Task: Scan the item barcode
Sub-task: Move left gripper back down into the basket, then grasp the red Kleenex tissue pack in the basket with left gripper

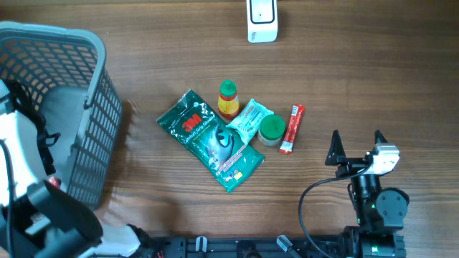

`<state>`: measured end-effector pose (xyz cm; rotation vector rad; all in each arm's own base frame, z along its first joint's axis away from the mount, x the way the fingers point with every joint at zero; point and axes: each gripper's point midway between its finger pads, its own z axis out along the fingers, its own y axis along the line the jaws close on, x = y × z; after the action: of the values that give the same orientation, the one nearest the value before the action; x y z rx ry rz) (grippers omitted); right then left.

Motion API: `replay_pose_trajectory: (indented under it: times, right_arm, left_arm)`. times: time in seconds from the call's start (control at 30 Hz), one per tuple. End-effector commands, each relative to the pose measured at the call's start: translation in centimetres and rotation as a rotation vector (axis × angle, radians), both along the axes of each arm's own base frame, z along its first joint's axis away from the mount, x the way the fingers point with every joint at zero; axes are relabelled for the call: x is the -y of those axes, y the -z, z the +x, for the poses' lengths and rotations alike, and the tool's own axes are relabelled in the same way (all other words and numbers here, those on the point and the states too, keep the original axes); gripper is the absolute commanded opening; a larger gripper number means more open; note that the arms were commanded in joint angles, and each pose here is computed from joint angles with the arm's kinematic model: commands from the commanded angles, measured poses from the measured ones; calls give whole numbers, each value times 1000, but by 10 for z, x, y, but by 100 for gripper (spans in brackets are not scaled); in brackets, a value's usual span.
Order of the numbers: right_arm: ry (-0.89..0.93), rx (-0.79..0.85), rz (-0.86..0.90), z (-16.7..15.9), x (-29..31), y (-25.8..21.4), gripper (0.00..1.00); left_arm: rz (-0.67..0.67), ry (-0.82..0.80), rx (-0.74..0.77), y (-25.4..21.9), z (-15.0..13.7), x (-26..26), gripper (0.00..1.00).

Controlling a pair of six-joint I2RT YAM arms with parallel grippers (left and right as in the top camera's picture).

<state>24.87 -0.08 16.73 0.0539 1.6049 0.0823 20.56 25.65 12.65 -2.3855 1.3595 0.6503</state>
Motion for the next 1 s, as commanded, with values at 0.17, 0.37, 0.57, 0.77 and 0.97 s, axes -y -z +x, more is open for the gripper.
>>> replay_pose_trajectory:
  times: [0.17, 0.37, 0.57, 0.77, 0.97]
  right_arm:
    - [3, 4, -6, 0, 0, -1, 100]
    - [3, 4, -6, 0, 0, -1, 100]
    - [3, 4, -6, 0, 0, -1, 100]
    - [3, 4, -6, 0, 0, -1, 100]
    - [3, 4, -6, 0, 0, -1, 100]
  left_arm:
    - [-132, -35, -185, 57, -27, -12, 92]
    - [-228, -68, -197, 78, -40, -14, 77]
    - [-321, 19, -213, 93, -35, -7, 61]
    - [-360, 19, -254, 101, -47, 4, 40]
    - [-405, 17, -300, 129, -71, 27, 4]
